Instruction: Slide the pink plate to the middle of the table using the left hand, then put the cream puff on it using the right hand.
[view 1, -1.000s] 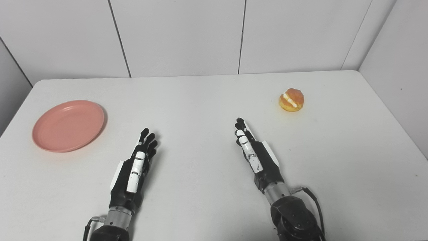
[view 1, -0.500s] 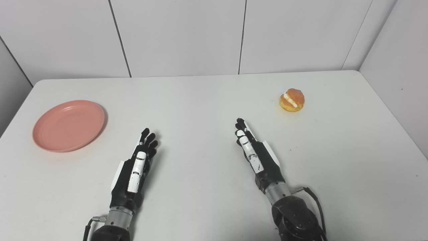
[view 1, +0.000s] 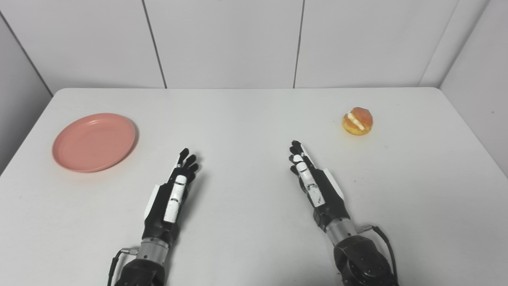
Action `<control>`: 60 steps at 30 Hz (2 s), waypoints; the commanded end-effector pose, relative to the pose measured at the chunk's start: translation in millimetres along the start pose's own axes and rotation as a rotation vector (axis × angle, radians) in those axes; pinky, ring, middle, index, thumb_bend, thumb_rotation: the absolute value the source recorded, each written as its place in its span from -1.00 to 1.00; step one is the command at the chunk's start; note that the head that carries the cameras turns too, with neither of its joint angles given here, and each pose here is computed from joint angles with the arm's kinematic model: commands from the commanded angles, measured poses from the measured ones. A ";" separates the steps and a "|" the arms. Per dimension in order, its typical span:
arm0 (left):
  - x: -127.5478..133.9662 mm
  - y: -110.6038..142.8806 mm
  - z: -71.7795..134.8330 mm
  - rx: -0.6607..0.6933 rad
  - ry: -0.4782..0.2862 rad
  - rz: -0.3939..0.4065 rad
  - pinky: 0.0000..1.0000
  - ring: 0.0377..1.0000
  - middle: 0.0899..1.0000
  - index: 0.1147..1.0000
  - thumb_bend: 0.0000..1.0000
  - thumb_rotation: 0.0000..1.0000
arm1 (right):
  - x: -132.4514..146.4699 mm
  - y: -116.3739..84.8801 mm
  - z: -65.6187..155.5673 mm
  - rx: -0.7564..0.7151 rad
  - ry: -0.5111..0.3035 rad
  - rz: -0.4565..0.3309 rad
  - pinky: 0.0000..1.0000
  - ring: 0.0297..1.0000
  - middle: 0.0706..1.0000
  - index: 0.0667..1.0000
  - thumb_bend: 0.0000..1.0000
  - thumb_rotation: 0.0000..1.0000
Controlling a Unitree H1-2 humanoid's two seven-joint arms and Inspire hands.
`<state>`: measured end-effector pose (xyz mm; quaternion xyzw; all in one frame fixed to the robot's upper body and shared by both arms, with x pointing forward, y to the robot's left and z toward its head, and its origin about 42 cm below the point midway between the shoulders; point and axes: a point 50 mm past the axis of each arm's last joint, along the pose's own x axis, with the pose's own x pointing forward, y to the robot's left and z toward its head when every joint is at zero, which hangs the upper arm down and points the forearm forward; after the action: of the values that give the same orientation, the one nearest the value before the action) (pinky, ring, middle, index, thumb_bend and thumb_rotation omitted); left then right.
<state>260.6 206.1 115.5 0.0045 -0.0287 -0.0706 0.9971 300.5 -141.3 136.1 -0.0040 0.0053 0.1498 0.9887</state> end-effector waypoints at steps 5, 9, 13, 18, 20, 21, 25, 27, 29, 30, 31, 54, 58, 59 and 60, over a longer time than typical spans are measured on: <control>-3.6 -30.3 0.8 0.007 -0.003 0.006 0.92 0.90 0.93 0.90 -0.03 1.00 | -5.9 -20.2 1.4 -0.005 -0.072 0.016 1.00 0.99 1.00 1.00 -0.61 1.00; -0.7 -43.9 -0.4 0.018 0.007 0.014 0.90 0.89 0.92 0.89 -0.03 1.00 | -8.7 -27.0 0.6 0.007 -0.072 0.016 1.00 1.00 1.00 1.00 -0.65 1.00; 2.1 -55.8 -1.0 0.031 0.024 0.021 0.87 0.88 0.90 0.86 -0.03 1.00 | -10.5 -34.0 -0.1 0.008 -0.070 0.018 1.00 1.00 1.00 1.00 -0.65 1.00; 3.6 -64.8 1.3 0.025 0.039 0.032 0.87 0.89 0.90 0.85 -0.06 1.00 | -12.4 -38.9 -0.2 0.006 -0.082 0.028 1.00 1.00 1.00 1.00 -0.69 1.00; 4.0 -65.4 0.6 0.026 0.035 0.031 0.88 0.90 0.90 0.85 -0.06 1.00 | -12.4 -38.5 0.2 0.008 -0.087 0.028 1.00 1.00 1.00 1.00 -0.73 1.00; 4.0 -65.5 0.4 0.029 0.033 0.031 0.87 0.90 0.90 0.86 -0.06 1.00 | -12.3 -38.3 0.5 0.008 -0.089 0.027 1.00 1.00 1.00 1.00 -0.74 1.00; 3.8 -63.9 0.6 0.030 0.032 0.031 0.88 0.90 0.90 0.86 -0.04 1.00 | -11.4 -35.7 1.7 0.010 -0.093 0.026 1.00 1.00 1.00 1.00 -0.78 1.00; 3.8 -62.0 1.0 0.031 0.033 0.031 0.88 0.91 0.90 0.86 -0.03 1.00 | -10.9 -33.2 2.7 0.013 -0.094 0.023 1.00 1.00 1.00 1.00 -0.79 1.00; 4.0 -60.1 1.8 0.032 0.033 0.033 0.88 0.91 0.90 0.86 -0.02 1.00 | -10.6 -31.2 3.3 0.018 -0.091 0.024 1.00 1.00 1.00 1.00 -0.79 1.00; 4.1 -59.4 2.3 0.031 0.033 0.033 0.88 0.90 0.90 0.86 -0.03 1.00 | -10.6 -30.6 3.5 0.021 -0.089 0.025 1.00 1.00 1.00 1.00 -0.80 1.00; 4.4 -58.5 2.8 0.031 0.033 0.034 0.89 0.90 0.90 0.86 -0.03 1.00 | -10.6 -30.0 3.4 0.022 -0.089 0.026 1.00 1.00 1.00 1.00 -0.80 1.00; 18.1 -19.6 48.3 0.009 -0.019 -0.046 1.00 0.92 0.94 0.91 0.01 1.00 | -5.8 -18.6 5.0 0.028 -0.088 0.022 1.00 1.00 1.00 1.00 -0.78 1.00; 20.7 -11.4 64.3 0.054 -0.059 -0.042 0.97 0.90 0.92 0.90 0.01 1.00 | -4.8 -16.9 6.5 0.026 -0.081 0.024 1.00 1.00 1.00 1.00 -0.79 1.00; 21.1 -9.6 68.2 0.047 -0.066 -0.040 0.98 0.92 0.93 0.90 0.02 1.00 | -4.8 -16.4 6.9 0.030 -0.078 0.023 1.00 1.00 1.00 1.00 -0.78 1.00; 21.7 -7.8 73.7 0.037 -0.076 -0.040 0.99 0.92 0.93 0.90 0.02 1.00 | -5.0 -15.8 7.0 0.032 -0.078 0.022 1.00 1.00 1.00 1.00 -0.79 1.00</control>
<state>270.0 195.2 168.3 0.0255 -0.0306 -0.0844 0.9956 294.8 -163.8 129.1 0.0144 -0.0075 0.1575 0.9874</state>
